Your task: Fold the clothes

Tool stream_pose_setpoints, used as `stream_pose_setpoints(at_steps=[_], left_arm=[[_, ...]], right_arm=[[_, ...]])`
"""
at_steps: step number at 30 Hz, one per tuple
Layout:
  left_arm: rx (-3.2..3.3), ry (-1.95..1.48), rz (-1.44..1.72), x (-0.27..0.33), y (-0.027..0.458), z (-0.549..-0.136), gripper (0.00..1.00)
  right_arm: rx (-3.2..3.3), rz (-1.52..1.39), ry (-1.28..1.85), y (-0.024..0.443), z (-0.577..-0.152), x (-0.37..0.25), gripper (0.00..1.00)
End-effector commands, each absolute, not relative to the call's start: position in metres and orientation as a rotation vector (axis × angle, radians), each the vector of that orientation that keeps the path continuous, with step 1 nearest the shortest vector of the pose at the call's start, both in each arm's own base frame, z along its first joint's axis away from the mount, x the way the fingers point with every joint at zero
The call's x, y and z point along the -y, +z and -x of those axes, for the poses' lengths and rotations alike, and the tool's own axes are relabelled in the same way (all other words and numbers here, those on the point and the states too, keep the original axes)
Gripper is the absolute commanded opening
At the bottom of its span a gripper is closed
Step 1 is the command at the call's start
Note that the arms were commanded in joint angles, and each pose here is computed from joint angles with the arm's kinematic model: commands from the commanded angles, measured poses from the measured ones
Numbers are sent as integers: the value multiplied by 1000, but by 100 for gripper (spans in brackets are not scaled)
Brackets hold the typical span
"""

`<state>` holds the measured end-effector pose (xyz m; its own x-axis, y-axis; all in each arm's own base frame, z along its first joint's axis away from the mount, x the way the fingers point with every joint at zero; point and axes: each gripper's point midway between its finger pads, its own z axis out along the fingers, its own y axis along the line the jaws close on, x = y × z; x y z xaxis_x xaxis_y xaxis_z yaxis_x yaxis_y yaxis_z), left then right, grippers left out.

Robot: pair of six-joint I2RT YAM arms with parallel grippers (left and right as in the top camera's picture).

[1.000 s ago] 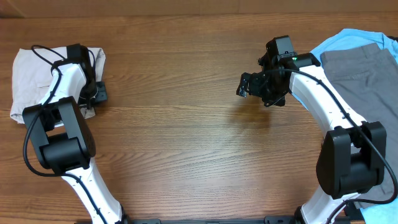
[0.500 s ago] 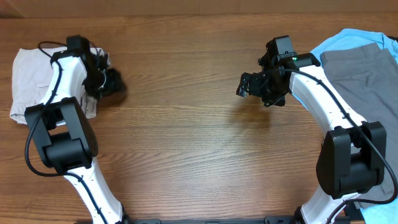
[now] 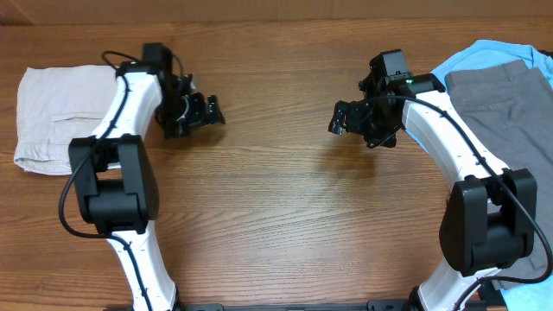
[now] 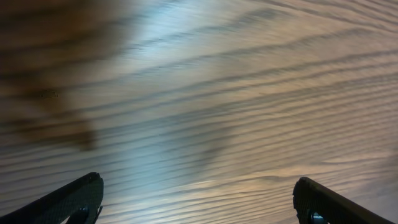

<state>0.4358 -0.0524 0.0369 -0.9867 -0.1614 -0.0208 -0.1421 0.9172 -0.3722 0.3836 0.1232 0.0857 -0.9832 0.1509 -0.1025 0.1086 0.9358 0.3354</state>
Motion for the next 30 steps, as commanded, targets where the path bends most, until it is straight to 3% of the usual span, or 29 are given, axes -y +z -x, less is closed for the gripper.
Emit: stream_pose_setpoints(at_steps=[1, 30], left_arm=[[-3026, -606, 250, 63, 37, -439, 100], [-3030, -601, 235, 67, 36, -438, 100]], right_arm=[[-2946, -203, 495, 90, -390, -121, 100], [-2948, -210, 484, 89, -390, -118, 100]])
